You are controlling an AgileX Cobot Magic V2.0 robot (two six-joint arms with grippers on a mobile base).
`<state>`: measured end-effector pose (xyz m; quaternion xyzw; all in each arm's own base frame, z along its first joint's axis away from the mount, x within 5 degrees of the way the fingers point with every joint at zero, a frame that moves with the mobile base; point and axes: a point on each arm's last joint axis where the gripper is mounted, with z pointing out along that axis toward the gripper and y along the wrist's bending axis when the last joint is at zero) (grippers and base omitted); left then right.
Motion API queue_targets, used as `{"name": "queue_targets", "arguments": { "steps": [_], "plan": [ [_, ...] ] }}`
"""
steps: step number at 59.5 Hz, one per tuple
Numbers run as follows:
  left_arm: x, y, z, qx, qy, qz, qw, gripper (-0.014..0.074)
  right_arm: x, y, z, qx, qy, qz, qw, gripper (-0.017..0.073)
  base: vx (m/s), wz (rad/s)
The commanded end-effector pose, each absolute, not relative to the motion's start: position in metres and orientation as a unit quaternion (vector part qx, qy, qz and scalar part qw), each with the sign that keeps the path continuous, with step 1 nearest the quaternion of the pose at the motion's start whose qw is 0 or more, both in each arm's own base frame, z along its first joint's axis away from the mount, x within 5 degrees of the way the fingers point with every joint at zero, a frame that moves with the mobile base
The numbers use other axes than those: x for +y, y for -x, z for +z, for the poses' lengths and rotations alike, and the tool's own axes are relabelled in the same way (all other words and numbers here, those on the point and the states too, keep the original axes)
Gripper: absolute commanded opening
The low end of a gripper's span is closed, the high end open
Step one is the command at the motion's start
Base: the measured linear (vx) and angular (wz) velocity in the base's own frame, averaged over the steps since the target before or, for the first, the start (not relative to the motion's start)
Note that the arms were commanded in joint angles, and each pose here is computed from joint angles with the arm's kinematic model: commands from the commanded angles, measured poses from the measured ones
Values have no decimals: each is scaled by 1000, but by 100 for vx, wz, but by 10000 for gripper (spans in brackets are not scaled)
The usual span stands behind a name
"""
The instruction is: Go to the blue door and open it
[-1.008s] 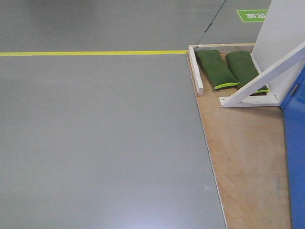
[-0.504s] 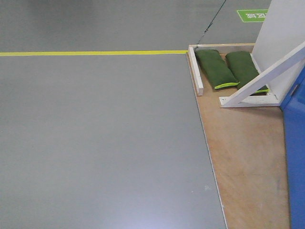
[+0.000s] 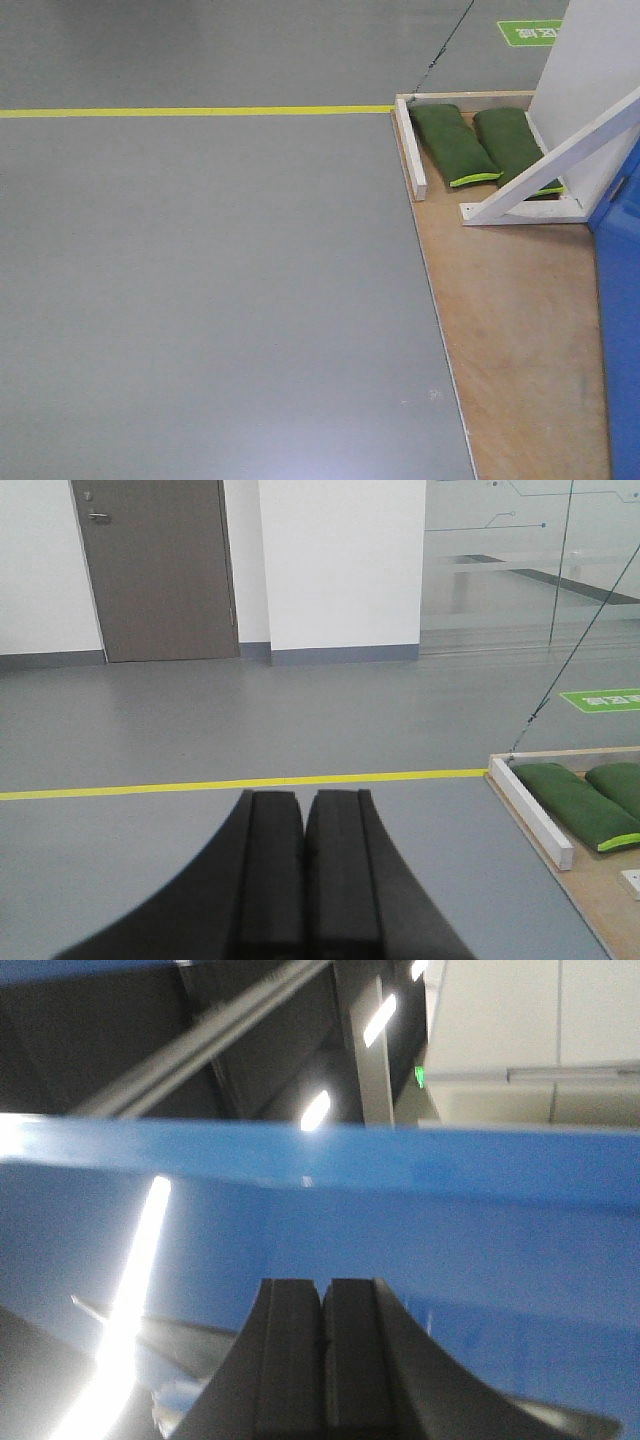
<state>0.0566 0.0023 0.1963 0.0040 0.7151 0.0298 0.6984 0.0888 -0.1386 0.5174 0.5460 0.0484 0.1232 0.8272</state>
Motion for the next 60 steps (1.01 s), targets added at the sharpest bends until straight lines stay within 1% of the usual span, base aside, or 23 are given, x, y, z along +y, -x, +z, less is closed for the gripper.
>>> {"name": "queue_targets", "arguments": {
  "steps": [1, 11, 16, 19, 24, 29, 35, 44, 50, 60],
  "plan": [
    [2, -54, 214, 671, -3, 26, 741, 73, -146, -74, 536, 14, -528, 79, 845, -1, 0, 0],
    [2, -54, 214, 671, -3, 26, 741, 73, -169, -56, 535, -23, -536, 3, 844, -1, 0, 0],
    [2, -54, 214, 671, -3, 26, 741, 73, -187, -46, 529, -38, -546, -44, 836, -1, 0, 0],
    [2, -54, 214, 671, -3, 26, 741, 73, -198, -43, 524, -32, -554, -59, 830, -1, 0, 0],
    [2, -54, 214, 671, -3, 26, 741, 73, -218, -42, 516, -3, -572, -72, 817, -1, 0, 0],
    [2, -54, 214, 671, -3, 26, 741, 73, -238, -47, 510, 35, -587, -60, 806, -1, 0, 0],
    [2, -54, 214, 671, -3, 26, 741, 73, -257, -56, 508, 59, -596, -48, 800, -1, 0, 0],
    [2, -54, 214, 671, -3, 26, 741, 73, -286, -71, 515, 99, -591, -45, 799, -1, 0, 0],
    [2, -54, 214, 671, -3, 26, 741, 73, -293, -80, 524, 134, -579, -31, 804, -1, 0, 0],
    [2, -54, 214, 671, -3, 26, 741, 73, -290, -91, 529, 185, -565, -11, 804, -1, 0, 0]
  ]
}}
